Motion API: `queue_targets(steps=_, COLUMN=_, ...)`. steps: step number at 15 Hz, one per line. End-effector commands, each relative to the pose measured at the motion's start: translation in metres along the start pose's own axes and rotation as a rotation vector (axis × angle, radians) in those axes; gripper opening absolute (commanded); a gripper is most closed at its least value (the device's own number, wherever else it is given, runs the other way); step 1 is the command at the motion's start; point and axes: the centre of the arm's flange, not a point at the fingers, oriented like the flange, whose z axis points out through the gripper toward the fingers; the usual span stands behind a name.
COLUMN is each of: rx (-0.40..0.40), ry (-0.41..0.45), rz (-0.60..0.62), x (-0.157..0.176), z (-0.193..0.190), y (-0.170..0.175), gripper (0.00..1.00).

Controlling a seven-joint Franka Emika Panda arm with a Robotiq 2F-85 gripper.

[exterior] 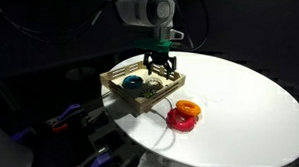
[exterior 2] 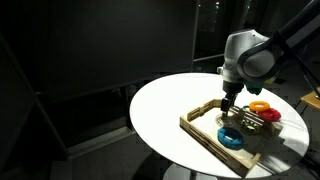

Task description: Pick up the clear ring from the wooden tray and put it on the stack of rings on the table

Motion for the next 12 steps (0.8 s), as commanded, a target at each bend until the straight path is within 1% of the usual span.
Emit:
queue_targets(steps=1, rx=0.019, ry=0.038, rz=0.01, x=0.006, z=0.004, y=0.005, gripper=1.0)
queue_targets(steps=6, rx=0.037, ry=0.057, rz=0.034, x=0.009, z=0.017, y=0.009, gripper=1.0)
queue_targets(steps=12, rx=0.039, ry=0.042, rz=0.056, x=0.008, z=0.024, y=0.016, gripper=1.0)
